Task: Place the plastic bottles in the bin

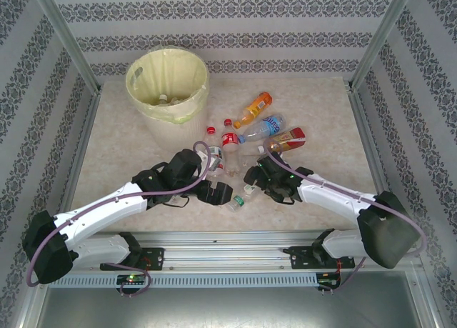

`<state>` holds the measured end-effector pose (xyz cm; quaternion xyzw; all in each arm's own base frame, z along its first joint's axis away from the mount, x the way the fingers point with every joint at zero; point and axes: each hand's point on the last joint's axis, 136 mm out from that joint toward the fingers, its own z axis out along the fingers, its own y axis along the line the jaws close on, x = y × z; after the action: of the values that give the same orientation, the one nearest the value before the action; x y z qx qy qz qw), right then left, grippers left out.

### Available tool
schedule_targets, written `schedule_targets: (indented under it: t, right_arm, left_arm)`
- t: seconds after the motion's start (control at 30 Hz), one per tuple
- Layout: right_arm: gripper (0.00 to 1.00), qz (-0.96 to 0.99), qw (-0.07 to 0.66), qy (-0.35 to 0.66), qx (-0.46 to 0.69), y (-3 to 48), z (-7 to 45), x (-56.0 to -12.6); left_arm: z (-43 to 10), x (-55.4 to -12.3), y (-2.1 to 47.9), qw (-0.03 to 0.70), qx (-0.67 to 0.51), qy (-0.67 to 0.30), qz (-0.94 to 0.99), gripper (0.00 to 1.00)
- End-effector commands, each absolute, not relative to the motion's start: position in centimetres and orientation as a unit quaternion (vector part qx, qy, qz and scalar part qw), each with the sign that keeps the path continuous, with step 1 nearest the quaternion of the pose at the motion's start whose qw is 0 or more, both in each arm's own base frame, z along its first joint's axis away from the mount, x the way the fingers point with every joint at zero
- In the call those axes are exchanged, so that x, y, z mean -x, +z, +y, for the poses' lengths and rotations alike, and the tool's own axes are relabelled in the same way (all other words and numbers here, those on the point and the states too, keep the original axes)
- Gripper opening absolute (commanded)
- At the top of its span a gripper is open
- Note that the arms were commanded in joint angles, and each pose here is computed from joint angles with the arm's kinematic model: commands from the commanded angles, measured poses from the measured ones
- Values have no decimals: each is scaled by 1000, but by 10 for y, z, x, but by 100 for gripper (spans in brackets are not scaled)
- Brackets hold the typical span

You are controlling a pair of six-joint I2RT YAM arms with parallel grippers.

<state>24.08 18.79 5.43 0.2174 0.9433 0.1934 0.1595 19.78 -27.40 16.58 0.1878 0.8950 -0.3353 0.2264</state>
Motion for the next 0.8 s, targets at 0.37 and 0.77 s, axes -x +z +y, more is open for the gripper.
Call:
schedule_targets:
  t: [0.37,0.77]
  right_arm:
    - [85,949,152,197,-195,47,207,-255]
    - [70,952,161,191,-178,54,201,-251]
  left_arm:
    - [-284,-198,162,221,-161,-358,893,100]
    - [-286,-196,156,213,-156,-366,892,100]
